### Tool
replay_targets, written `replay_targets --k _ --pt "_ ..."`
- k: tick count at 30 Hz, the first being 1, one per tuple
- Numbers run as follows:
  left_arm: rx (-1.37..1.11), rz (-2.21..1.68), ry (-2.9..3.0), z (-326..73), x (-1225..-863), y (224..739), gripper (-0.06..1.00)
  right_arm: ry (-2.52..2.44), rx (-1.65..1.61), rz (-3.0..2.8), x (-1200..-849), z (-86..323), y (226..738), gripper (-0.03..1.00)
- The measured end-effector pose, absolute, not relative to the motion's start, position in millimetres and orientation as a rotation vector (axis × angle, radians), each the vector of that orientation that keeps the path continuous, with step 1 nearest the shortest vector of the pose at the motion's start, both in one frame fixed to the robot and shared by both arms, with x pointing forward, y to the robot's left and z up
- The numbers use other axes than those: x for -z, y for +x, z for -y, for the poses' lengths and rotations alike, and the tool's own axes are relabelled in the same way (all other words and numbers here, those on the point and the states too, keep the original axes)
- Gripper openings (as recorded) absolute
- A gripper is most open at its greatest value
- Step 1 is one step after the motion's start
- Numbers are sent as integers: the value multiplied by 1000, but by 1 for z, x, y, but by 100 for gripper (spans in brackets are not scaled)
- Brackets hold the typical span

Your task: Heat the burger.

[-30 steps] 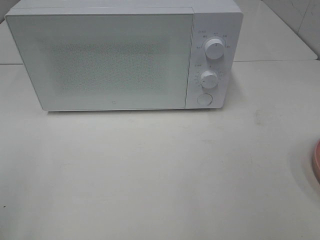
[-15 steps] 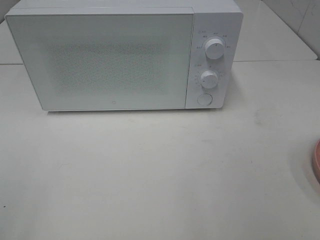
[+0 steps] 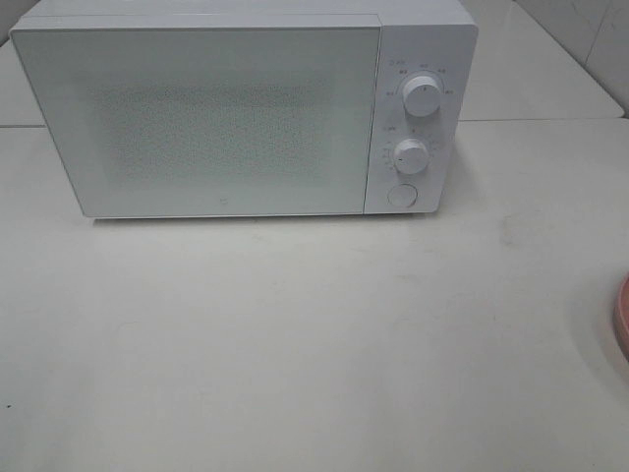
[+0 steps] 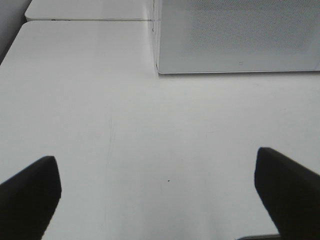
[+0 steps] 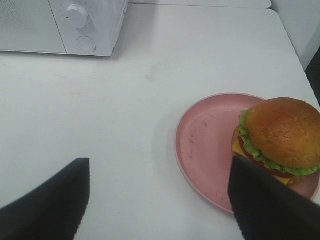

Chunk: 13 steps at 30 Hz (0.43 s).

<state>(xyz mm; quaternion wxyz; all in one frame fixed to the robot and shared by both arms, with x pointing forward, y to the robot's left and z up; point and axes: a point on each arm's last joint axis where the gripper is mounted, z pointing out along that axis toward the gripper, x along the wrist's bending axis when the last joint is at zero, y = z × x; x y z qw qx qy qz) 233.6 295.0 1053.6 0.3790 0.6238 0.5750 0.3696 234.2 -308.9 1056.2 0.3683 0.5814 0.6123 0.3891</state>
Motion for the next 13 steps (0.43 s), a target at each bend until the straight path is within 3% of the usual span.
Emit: replay_targets --k 13 --pt "-944 -1469 1594 -295 -1054 234 97 1493 -999 -1572 -1056 309 234 75"
